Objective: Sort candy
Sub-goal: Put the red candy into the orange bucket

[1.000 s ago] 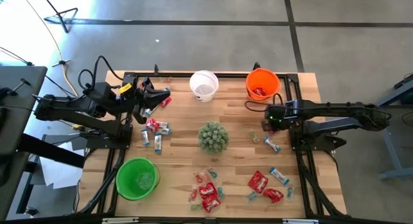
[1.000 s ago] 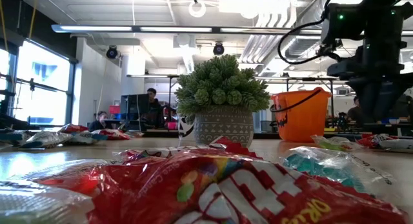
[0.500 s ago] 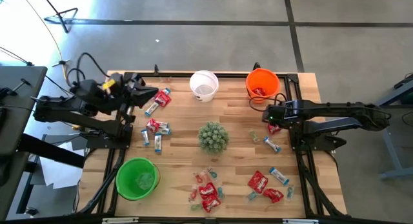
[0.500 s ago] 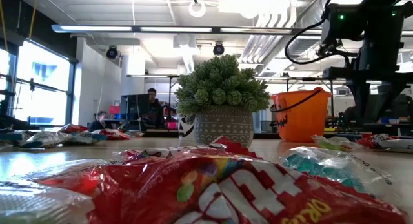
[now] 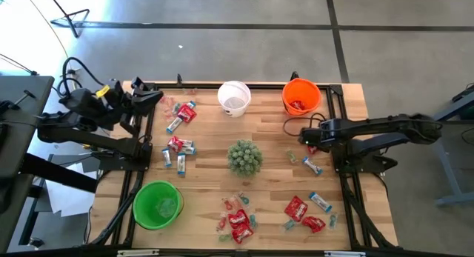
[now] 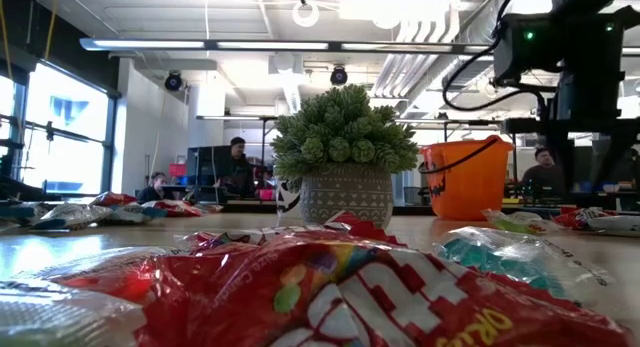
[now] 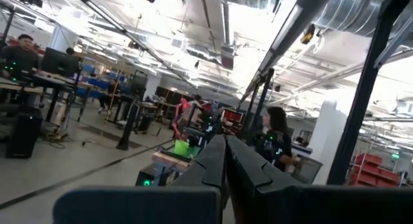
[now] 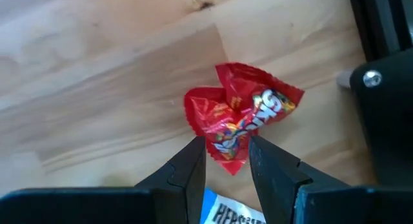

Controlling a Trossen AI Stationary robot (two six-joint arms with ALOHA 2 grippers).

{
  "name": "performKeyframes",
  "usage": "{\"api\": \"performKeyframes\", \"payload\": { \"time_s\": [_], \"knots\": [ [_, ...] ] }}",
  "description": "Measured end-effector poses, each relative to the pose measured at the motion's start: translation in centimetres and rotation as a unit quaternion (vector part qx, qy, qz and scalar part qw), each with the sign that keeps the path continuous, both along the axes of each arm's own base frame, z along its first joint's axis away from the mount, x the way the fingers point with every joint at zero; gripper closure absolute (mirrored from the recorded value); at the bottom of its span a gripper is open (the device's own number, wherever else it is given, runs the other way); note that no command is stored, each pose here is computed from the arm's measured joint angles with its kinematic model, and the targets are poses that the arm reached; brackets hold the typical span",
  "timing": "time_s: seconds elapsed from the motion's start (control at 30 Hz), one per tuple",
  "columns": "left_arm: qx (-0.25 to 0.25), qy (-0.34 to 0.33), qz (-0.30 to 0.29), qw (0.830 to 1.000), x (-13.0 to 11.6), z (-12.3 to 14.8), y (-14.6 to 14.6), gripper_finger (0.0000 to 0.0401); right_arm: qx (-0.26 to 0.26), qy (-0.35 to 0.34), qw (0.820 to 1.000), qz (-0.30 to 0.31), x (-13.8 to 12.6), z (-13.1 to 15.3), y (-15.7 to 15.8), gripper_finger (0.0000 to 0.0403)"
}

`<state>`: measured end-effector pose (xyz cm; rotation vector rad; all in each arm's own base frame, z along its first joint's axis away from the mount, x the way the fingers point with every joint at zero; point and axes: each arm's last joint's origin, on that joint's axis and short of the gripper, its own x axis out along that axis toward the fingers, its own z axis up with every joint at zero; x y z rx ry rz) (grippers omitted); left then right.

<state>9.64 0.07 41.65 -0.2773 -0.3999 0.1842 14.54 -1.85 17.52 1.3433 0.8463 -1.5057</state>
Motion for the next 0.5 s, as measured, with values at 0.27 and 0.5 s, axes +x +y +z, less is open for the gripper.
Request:
{"api": "performKeyframes", "payload": {
  "time_s": [0.27, 0.5],
  "knots": [
    [0.0, 0.0, 0.0, 1.0, -0.7, -0.1, 0.1, 0.04, 0.017, 0.057, 0.998, -0.012, 0.8, -1.6, 0.4, 0.0289],
    [0.004, -0.003, 0.002, 1.0, -1.0, 0.0, 0.1, 0.04, -0.009, 0.084, 0.996, -0.042, 1.1, -2.4, 0.3, 0.0289]
  ]
}}
